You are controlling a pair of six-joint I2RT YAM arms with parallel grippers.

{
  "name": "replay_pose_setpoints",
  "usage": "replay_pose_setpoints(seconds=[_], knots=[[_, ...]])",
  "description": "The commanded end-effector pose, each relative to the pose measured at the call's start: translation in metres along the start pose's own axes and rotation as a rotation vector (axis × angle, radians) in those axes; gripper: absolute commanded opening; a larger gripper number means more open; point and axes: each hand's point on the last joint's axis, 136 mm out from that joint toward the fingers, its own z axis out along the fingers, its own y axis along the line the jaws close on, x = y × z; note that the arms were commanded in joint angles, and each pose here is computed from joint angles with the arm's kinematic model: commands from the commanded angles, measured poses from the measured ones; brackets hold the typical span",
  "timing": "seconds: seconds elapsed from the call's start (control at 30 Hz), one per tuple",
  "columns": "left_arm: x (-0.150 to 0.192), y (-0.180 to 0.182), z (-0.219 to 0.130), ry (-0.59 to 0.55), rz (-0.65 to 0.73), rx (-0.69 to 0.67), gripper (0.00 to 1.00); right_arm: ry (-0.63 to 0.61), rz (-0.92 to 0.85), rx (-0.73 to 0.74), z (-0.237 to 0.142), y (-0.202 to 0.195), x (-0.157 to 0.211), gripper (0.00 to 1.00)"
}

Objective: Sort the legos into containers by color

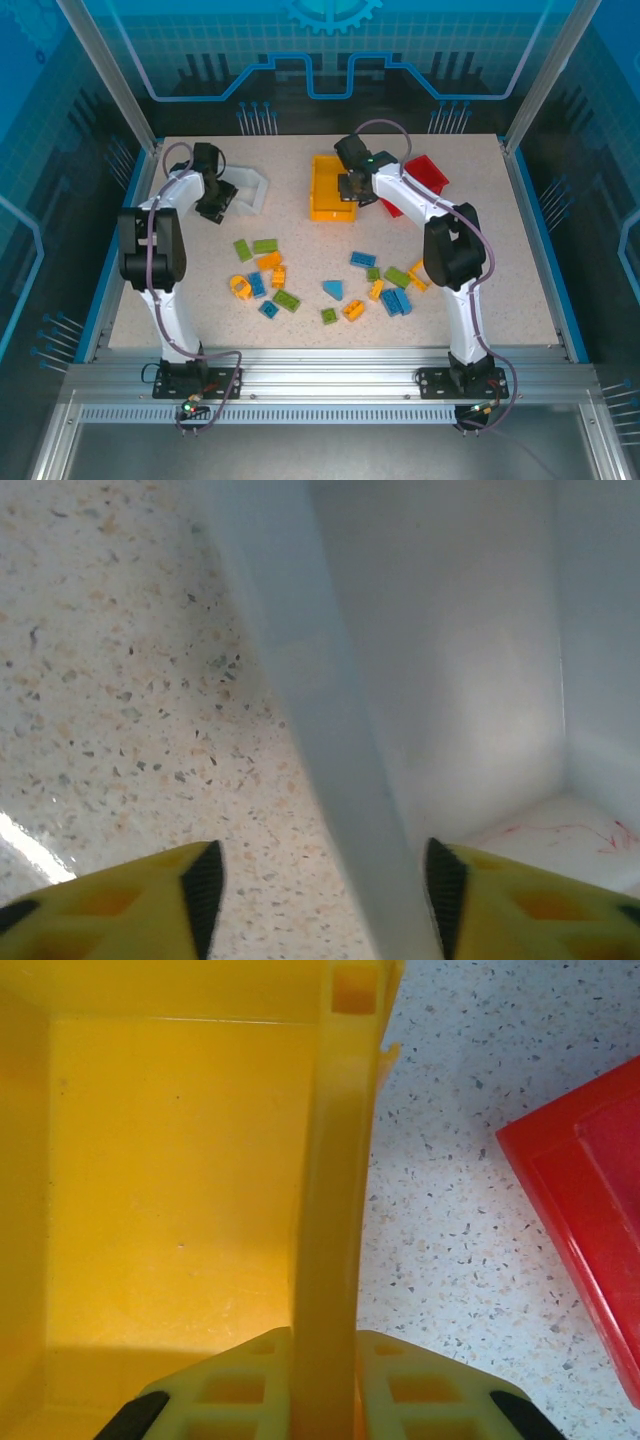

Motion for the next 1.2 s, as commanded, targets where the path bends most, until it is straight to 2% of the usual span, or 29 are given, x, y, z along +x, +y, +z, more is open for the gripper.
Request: replay_pose_setpoints(seconds=[0.0,0.1,0.23,0.47,0.63,0.87,1.0,1.17], knots=[[-0.005,-0.013,-0.009,-0.010,0.023,0.036,0.48,-0.003,-0.020,-0.007,0.003,0.007,0.002,0.10],[-0.004,-0.015,-0.013,-0.009,0.098,0.045,0.36,-0.003,-0.017,0.016,0.004,0.003,0.003,0.09],[-0.001,-0.014,-0.013,0.017,0.234,0.026,0.28,0.000,-0.002,0.037,0.002,-0.002,0.006,0.09],[0.033,-0.049,-0.010,0.145,0.524,0.148,0.00,0.012,0.022,0.099,0.004,-0.015,0.014,0.09],[0.063,-0.068,-0.010,0.202,0.698,0.173,0.00,0.026,0.028,0.144,0.005,-0.025,0.018,0.10],[0.106,-0.079,-0.010,0.251,0.907,0.131,0.00,0.047,0.022,0.152,0.013,-0.032,0.025,0.10],[0.117,-0.081,-0.008,0.264,0.967,0.112,0.00,0.062,0.015,0.147,0.018,-0.035,0.026,0.10],[0.112,-0.073,-0.007,0.230,1.034,0.021,0.00,0.087,0.001,0.120,0.026,-0.035,0.027,0.11]])
